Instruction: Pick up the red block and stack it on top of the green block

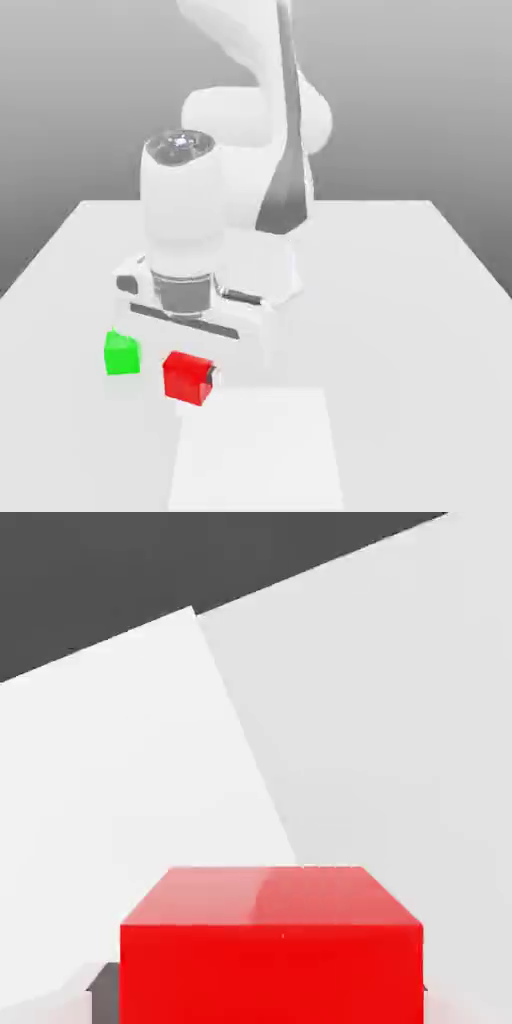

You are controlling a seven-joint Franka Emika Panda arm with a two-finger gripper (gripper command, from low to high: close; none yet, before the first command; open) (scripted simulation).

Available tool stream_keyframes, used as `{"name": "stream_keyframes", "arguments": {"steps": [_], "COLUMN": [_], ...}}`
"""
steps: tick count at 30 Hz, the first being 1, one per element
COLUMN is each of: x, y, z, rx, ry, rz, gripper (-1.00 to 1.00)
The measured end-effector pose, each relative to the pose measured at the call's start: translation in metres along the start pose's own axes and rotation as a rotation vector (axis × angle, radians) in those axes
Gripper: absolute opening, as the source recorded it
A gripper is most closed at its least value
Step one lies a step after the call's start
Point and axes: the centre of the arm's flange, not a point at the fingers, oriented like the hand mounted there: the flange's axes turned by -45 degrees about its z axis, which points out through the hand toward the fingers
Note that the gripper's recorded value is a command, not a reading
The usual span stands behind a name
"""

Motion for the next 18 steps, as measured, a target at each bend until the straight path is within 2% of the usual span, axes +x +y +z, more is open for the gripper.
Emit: {"name": "stream_keyframes", "arguments": {"steps": [6, 14, 15, 18], "x": [-0.057, -0.066, -0.067, -0.067], "y": [0.112, 0.122, 0.121, 0.121], "z": [-0.01, 0.044, 0.05, 0.05], "rx": [0.02, 0.031, 0.03, 0.03], "ry": [-0.008, -0.008, -0.008, -0.008], "rz": [0.159, 0.181, 0.178, 0.178], "gripper": [-1.0, -1.0, 1.0, 1.0]}}
